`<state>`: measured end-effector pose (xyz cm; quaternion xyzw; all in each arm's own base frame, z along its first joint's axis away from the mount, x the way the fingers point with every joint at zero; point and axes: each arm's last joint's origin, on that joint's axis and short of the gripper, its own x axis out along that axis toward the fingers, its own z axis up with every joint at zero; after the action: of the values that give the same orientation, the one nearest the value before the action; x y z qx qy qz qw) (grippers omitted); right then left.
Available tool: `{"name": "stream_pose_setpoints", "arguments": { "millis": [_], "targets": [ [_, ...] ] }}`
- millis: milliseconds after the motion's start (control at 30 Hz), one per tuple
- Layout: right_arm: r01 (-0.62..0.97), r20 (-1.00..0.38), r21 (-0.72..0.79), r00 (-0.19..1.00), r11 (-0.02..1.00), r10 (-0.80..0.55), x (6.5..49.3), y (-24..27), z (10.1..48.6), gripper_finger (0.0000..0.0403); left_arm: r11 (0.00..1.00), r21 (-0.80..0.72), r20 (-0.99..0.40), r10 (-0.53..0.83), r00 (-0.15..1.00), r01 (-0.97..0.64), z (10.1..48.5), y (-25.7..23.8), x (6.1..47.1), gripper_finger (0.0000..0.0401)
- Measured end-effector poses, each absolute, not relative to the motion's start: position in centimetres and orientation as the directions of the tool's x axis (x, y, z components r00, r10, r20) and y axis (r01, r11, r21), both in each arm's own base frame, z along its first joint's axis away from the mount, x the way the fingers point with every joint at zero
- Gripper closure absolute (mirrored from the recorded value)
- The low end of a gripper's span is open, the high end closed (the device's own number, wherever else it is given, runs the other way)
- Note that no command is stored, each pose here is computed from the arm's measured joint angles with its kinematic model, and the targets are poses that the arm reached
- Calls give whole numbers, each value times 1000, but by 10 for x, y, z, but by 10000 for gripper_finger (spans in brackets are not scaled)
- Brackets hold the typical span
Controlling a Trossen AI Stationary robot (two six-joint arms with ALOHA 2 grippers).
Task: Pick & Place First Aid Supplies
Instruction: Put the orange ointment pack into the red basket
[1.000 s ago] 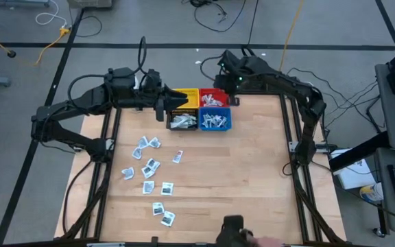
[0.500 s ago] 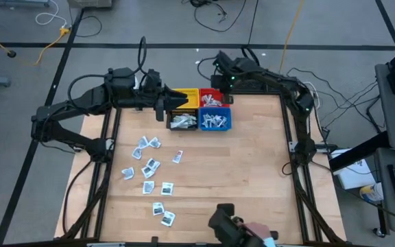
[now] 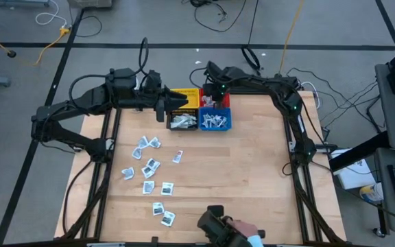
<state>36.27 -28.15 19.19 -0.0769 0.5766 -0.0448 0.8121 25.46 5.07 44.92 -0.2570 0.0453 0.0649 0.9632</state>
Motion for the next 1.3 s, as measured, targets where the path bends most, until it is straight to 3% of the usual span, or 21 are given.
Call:
{"name": "stream_pose_setpoints", "arguments": {
  "millis": [267, 400, 567, 767, 967, 1300],
  "targets": [
    [-23, -939, -157, 313, 987, -142, 363, -277, 191, 248, 859, -488, -131, 101, 986, -153, 448, 51, 255, 251],
    [35, -920, -169, 353, 985, -170, 366, -276, 200, 212, 855, -490, -166, 100, 981, -170, 445, 51, 254, 251],
    [187, -836, -197, 481, 962, -265, 366, -277, 236, 205, 854, -490, -172, 99, 980, -172, 444, 51, 254, 251],
    [271, -795, -132, 545, 954, -265, 356, -261, 277, 209, 854, -490, -170, 99, 980, -172, 444, 51, 254, 251],
    [236, -674, 3, 718, 972, -173, 346, -221, 339, 210, 855, -490, -166, 102, 981, -172, 445, 51, 254, 251],
    [100, -375, 16, 923, 995, -87, 326, -121, 437, 211, 865, -471, -166, 102, 981, -170, 445, 51, 254, 251]
  ]
}}
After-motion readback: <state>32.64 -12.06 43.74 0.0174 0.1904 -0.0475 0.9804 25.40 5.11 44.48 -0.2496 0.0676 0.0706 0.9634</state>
